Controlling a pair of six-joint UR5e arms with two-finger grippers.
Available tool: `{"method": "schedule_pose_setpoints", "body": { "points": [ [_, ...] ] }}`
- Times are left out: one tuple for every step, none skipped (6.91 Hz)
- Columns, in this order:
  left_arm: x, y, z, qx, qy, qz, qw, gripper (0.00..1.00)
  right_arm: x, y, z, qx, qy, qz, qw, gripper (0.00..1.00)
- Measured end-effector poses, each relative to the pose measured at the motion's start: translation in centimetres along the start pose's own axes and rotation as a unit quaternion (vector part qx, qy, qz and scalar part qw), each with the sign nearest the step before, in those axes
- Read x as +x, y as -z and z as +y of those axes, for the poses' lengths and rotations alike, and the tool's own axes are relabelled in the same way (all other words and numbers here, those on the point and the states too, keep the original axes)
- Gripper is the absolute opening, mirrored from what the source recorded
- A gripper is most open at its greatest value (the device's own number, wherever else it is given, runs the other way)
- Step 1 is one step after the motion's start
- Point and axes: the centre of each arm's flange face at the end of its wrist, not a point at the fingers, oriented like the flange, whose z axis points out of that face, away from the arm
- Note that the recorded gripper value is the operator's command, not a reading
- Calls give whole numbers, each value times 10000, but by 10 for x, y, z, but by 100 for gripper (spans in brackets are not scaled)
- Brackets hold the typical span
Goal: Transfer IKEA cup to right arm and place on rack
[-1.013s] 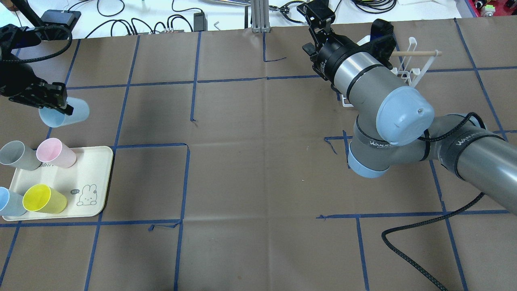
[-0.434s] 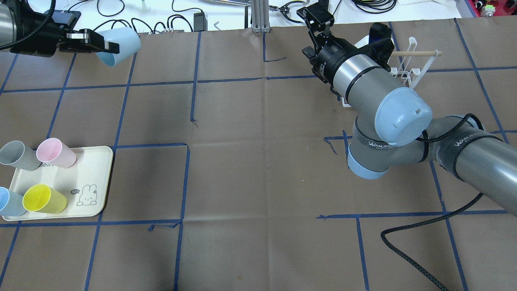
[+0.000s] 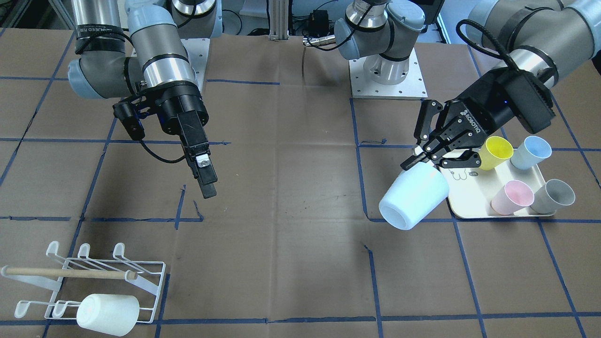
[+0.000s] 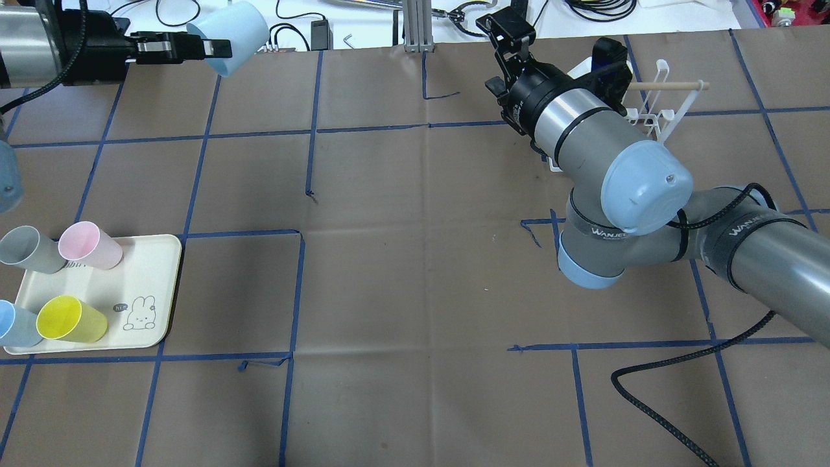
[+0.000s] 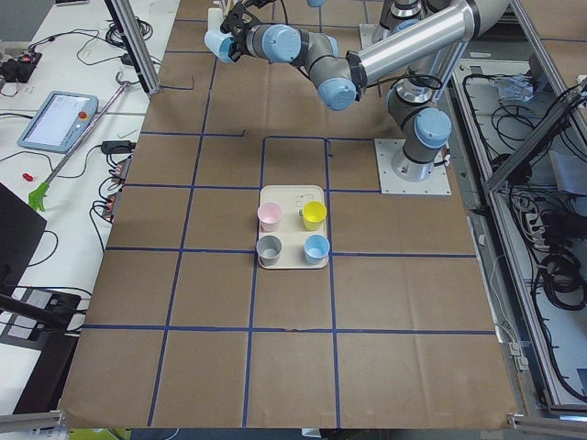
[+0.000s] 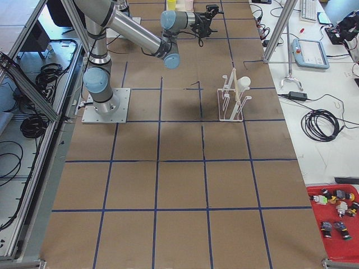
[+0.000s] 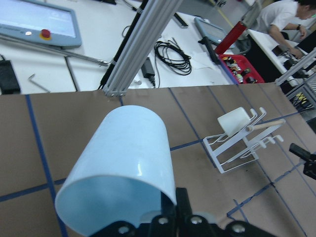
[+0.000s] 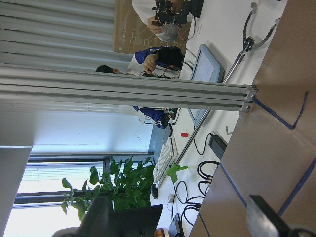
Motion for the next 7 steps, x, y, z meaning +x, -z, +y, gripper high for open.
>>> {"method": "schedule_pose_setpoints", "body": {
  "points": [
    [13, -11, 2, -19, -220, 106, 9997, 0, 1, -1, 3, -54, -37, 63, 10000, 100],
    [20, -19, 5, -31, -450, 168, 9988, 0, 2, -4, 8, -190, -74, 150, 9997, 99],
    [22, -24, 9, -49, -675, 209, 9975, 0, 2, -5, 16, -455, -176, 210, 9986, 99],
    [24, -27, 17, -75, -878, 244, 9958, 0, 1, -6, 23, -718, -379, 263, 9964, 99],
    [25, -30, 27, -108, -1064, 279, 9939, 0, 0, -6, 27, -863, -591, 286, 9941, 99],
    [26, -34, 41, -143, -1259, 328, 9914, 0, -3, -4, 34, -959, -776, 289, 9919, 98],
    [27, -39, 56, -117, -1430, 456, 9886, 0, -5, -2, 45, -1058, -924, 295, 9896, 99]
  ]
}}
